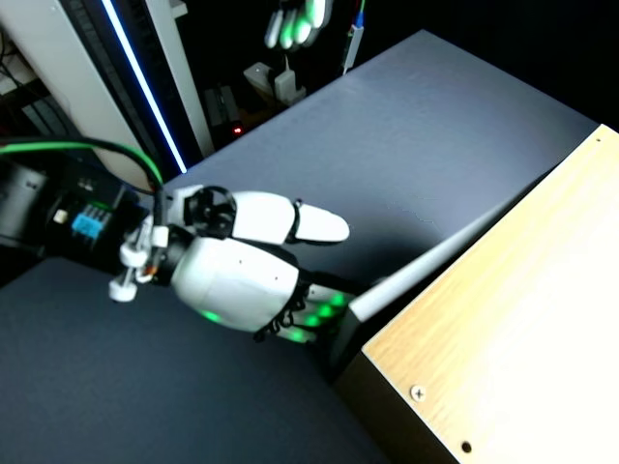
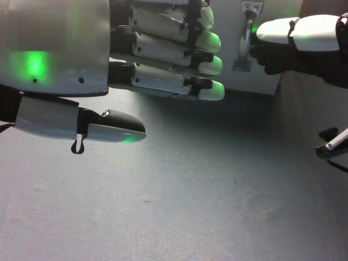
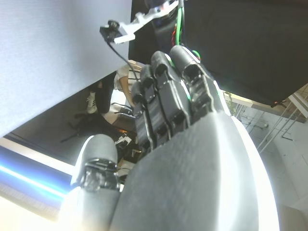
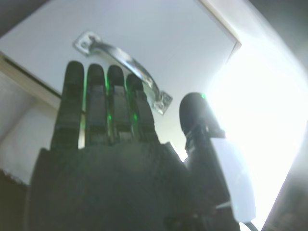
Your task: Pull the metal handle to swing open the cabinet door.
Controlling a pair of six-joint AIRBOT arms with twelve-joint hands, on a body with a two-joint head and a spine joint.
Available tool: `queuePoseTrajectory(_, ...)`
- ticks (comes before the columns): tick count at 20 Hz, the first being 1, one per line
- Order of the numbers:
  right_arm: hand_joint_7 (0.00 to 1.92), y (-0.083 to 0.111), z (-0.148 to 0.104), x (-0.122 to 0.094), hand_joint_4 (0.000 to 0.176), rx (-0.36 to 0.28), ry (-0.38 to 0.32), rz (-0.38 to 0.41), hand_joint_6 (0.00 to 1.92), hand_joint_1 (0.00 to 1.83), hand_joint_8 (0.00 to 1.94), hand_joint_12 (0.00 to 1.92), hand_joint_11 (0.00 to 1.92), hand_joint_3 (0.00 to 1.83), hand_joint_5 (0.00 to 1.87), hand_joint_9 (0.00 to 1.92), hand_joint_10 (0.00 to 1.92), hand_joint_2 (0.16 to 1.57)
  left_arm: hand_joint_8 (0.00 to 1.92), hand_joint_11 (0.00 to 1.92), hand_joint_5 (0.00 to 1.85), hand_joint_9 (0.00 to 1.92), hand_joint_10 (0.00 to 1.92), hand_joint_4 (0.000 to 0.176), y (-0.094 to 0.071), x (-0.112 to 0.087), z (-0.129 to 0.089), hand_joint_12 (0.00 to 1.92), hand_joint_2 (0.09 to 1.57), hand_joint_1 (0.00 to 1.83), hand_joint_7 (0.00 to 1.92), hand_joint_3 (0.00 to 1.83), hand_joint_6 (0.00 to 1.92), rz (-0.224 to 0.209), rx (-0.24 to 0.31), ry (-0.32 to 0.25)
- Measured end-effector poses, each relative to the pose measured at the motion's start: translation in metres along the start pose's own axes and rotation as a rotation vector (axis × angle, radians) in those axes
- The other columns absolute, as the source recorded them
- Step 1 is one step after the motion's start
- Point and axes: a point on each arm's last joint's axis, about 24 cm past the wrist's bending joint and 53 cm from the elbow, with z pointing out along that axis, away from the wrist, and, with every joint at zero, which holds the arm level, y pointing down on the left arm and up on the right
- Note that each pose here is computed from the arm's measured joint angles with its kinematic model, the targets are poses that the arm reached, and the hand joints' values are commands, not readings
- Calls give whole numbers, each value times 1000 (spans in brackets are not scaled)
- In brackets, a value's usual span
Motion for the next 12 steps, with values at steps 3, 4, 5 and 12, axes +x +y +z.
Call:
queuePoseTrajectory(3,262,-5,-5,5,0,11,10,-13,0,0,1,681,0,3,227,244,2,1564,0,0,387,393,0,0,0,0,0,903,1566,0,422,6,2,0,-1,0)
queuePoseTrajectory(4,265,-6,-6,7,0,13,15,-16,1,0,3,685,0,3,229,249,3,1563,0,0,386,393,0,0,0,0,0,903,1568,0,421,7,2,0,0,0)
queuePoseTrajectory(5,268,-7,-8,10,0,15,21,-20,2,0,2,700,0,2,231,251,3,1565,2,1,390,398,2,0,0,0,0,904,1570,0,425,8,3,0,0,0)
queuePoseTrajectory(12,276,-21,-23,24,0,48,58,-105,5,0,4,696,0,2,244,257,4,1566,4,8,401,400,3,0,0,0,0,906,1570,0,432,7,6,0,1,0)
